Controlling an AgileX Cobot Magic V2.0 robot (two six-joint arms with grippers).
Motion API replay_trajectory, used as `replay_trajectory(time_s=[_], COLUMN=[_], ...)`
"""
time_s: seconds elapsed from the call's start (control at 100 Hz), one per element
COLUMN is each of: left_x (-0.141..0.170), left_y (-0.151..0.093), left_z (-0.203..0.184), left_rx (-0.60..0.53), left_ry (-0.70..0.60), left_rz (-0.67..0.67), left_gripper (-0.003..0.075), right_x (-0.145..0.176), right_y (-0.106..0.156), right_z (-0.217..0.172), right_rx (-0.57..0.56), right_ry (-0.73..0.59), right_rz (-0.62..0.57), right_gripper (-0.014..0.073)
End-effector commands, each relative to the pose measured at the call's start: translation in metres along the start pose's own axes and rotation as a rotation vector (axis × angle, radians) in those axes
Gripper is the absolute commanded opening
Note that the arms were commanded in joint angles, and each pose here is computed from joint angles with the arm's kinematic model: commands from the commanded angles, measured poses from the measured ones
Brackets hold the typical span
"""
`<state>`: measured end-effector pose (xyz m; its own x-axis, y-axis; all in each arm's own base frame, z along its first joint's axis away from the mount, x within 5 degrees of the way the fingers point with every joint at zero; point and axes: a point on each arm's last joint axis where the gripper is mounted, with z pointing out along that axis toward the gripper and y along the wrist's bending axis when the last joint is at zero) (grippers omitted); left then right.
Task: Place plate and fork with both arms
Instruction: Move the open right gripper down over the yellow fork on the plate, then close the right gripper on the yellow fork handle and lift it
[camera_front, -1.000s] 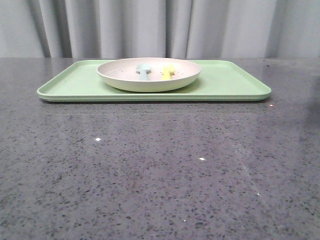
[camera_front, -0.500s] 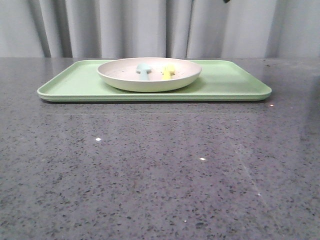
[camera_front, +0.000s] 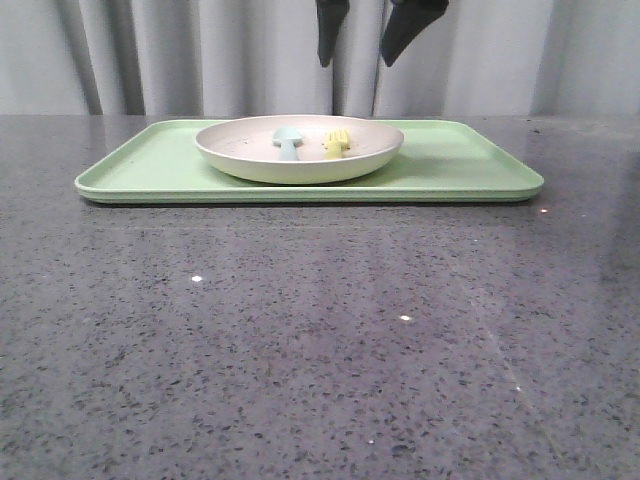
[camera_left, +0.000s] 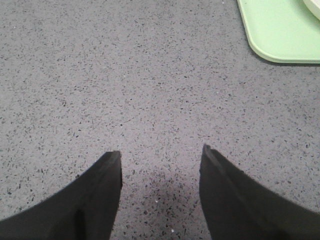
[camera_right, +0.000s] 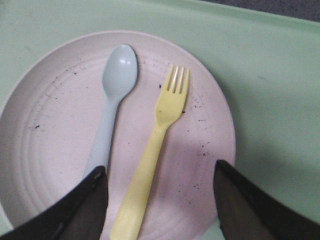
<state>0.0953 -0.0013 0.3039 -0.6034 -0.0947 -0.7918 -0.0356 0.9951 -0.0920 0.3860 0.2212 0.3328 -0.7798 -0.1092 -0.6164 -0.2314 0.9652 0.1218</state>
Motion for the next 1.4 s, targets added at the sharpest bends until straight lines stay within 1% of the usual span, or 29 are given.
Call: replay_trajectory(time_s=[0.0, 0.31, 0.65, 0.95, 1.39], left_x=[-0.013, -0.013, -0.013, -0.013, -0.013], left_y=[-0.001, -0.001, -0.001, -0.001, -0.001], left_z=[-0.006, -0.006, -0.006, -0.006, -0.006], left_rx=[0.01, 0.01, 0.01, 0.01, 0.01], left_ry=[-0.094, -0.09, -0.09, -0.09, -0.087], left_rz=[-0.015, -0.015, -0.015, -0.015, -0.015], left_gripper=[0.0356, 0.0356, 0.0356, 0.0356, 0.0356], right_x=[-0.016, -0.012, -0.003, -0.002, 0.005], right_y=[-0.002, 0.003, 0.008, 0.013, 0.013], right_z=[-0.025, -0.01, 0.016, 0.019, 0.037], right_rx=[-0.002, -0.006, -0.009, -0.018, -0.004], right_ry=[-0.111, -0.092, -0.029, -0.033, 0.014], right_rz=[0.009, 0.015, 0.024, 0.016, 0.015], right_gripper=[0.0465, 0.0465, 0.0465, 0.0465, 0.0465])
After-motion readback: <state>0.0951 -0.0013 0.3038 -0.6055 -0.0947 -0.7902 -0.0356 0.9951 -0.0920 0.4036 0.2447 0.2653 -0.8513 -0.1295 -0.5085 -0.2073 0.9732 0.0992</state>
